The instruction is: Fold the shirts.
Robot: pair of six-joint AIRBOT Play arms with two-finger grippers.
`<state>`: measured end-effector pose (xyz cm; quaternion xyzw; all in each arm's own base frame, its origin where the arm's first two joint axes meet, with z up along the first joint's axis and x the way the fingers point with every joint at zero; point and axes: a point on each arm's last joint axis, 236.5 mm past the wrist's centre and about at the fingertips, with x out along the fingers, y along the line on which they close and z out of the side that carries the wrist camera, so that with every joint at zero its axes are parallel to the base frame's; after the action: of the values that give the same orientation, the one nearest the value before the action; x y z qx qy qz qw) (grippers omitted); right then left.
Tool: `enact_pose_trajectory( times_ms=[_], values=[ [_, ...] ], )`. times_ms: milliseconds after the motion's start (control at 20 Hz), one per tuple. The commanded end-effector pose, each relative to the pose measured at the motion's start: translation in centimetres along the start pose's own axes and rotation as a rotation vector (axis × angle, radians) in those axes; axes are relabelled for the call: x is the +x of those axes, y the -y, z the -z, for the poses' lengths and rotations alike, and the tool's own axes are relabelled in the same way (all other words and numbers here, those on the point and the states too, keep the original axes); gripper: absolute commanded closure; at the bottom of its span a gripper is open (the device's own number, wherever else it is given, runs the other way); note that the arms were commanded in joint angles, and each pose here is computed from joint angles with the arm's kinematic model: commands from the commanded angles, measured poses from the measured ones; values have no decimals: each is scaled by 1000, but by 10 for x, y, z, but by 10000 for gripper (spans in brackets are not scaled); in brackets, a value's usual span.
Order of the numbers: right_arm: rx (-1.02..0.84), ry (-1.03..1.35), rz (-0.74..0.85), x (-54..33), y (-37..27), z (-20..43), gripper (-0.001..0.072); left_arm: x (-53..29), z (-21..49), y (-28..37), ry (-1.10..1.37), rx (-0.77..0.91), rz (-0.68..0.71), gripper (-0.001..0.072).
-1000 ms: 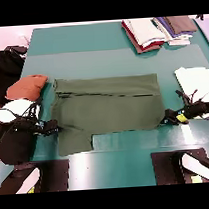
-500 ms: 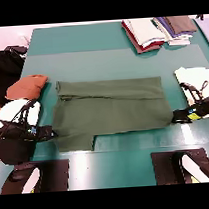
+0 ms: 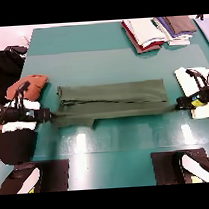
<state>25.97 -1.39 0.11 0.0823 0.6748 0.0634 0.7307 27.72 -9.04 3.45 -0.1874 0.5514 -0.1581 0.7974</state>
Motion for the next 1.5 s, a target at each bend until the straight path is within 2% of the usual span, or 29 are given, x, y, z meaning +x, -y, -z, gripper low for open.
enact_pose_trajectory(
  times_ms=[0,400,500,550,600,650,700,750,850,950,1000,1200,1450],
  values=[
    [-28,21,9,10,-4,-52,697,25,-73,-10,89,25,9,684],
    [-40,46,5,24,-12,-133,696,89,-148,-32,93,-22,57,683],
    [-14,73,-50,24,-18,-149,693,86,-161,-32,128,-16,53,683],
    [10,96,-89,22,-20,-157,624,82,-168,-30,144,-9,54,680],
    [37,127,-127,19,-20,-165,424,79,-171,-27,149,-8,59,494],
    [59,147,-159,15,-20,-169,249,77,-173,-23,148,-35,70,244],
    [63,157,-192,11,-17,-170,176,74,-173,-19,138,-53,82,179],
    [70,149,-218,8,-13,-166,175,71,-172,-15,125,-41,91,179],
    [98,111,-231,3,8,-151,176,65,-170,-7,101,-26,108,207],
    [140,76,-264,6,26,-133,175,64,-165,0,77,-30,135,639],
    [179,67,-305,12,32,-123,176,64,-164,1,74,-34,143,682],
    [320,37,-382,56,51,-87,176,72,-160,26,65,-9,178,683],
    [301,9,-525,96,9,-90,180,105,-150,95,86,99,191,683]
  ],
)
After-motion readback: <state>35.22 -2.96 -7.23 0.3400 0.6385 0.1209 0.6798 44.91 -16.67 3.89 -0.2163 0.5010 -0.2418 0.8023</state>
